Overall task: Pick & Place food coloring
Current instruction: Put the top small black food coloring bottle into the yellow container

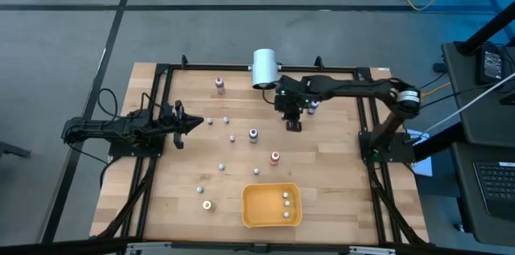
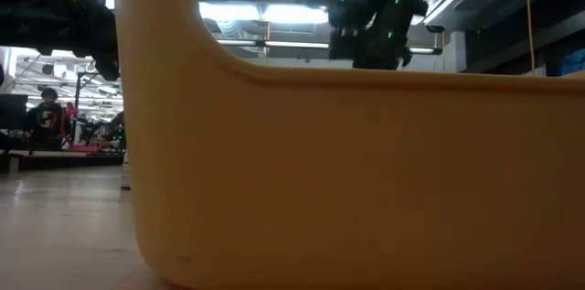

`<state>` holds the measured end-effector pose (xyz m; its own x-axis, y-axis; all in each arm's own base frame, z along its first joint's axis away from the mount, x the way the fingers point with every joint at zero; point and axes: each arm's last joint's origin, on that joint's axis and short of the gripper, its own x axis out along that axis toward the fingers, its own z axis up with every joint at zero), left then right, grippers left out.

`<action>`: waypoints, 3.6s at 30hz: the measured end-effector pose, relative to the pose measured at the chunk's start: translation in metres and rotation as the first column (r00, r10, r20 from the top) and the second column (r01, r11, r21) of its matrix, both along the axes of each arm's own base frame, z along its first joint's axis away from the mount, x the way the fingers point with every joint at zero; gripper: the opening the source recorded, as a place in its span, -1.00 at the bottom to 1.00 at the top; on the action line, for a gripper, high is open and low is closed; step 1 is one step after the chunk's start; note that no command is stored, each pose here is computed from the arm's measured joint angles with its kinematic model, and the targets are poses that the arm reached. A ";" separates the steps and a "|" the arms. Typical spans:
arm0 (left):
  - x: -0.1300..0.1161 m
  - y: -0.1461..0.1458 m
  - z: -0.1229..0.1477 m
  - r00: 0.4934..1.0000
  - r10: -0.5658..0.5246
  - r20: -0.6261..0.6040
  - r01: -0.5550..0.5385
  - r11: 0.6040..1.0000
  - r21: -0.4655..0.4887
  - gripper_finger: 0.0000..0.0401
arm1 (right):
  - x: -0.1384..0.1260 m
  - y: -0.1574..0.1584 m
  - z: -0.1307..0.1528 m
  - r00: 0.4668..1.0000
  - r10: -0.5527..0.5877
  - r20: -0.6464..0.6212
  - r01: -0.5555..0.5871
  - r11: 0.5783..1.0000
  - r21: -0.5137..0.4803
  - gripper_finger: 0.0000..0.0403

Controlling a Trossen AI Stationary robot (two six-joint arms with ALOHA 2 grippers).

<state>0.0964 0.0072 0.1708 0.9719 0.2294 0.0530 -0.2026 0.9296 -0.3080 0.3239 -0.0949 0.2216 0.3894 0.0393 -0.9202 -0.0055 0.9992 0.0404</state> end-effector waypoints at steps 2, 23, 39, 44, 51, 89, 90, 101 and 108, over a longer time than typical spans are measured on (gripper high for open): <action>0.000 0.000 0.000 1.000 0.000 0.000 0.000 1.000 0.000 -0.91 | -0.004 0.009 0.012 1.000 0.002 0.025 -0.002 1.000 0.000 -0.61; 0.000 0.000 0.000 1.000 0.000 0.000 0.000 1.000 0.000 -0.91 | -0.045 0.123 0.084 0.990 0.044 0.137 -0.048 0.998 0.027 -0.61; 0.000 0.000 0.000 1.000 0.000 0.000 0.000 1.000 0.000 -0.91 | -0.049 0.197 0.119 0.972 -0.021 0.235 0.013 0.999 0.034 -0.60; 0.000 0.000 0.000 1.000 0.000 0.000 0.000 1.000 0.000 -0.91 | -0.034 0.214 0.117 0.984 -0.003 0.176 0.000 1.000 0.019 -0.60; 0.000 0.000 0.000 1.000 0.000 0.000 0.000 1.000 0.000 -0.91 | -0.007 0.238 0.107 0.990 0.028 0.139 -0.029 1.000 0.003 -0.60; 0.000 0.000 0.000 1.000 0.000 0.000 0.000 1.000 0.000 -0.91 | 0.019 0.300 -0.033 0.999 0.028 0.015 -0.028 1.000 0.005 -0.60; 0.000 0.000 0.000 1.000 0.000 0.000 0.000 1.000 0.000 -0.91 | 0.018 0.300 -0.035 1.000 0.028 0.011 -0.028 1.000 0.002 -0.60; 0.000 0.000 0.000 1.000 0.000 0.000 0.000 1.000 0.000 -0.91 | 0.016 0.298 -0.045 1.000 0.025 0.016 -0.025 1.000 0.006 -0.60; 0.000 0.000 0.000 1.000 0.000 0.000 0.000 1.000 0.000 -0.91 | 0.012 0.295 -0.055 1.000 -0.028 0.011 0.028 1.000 -0.006 -0.60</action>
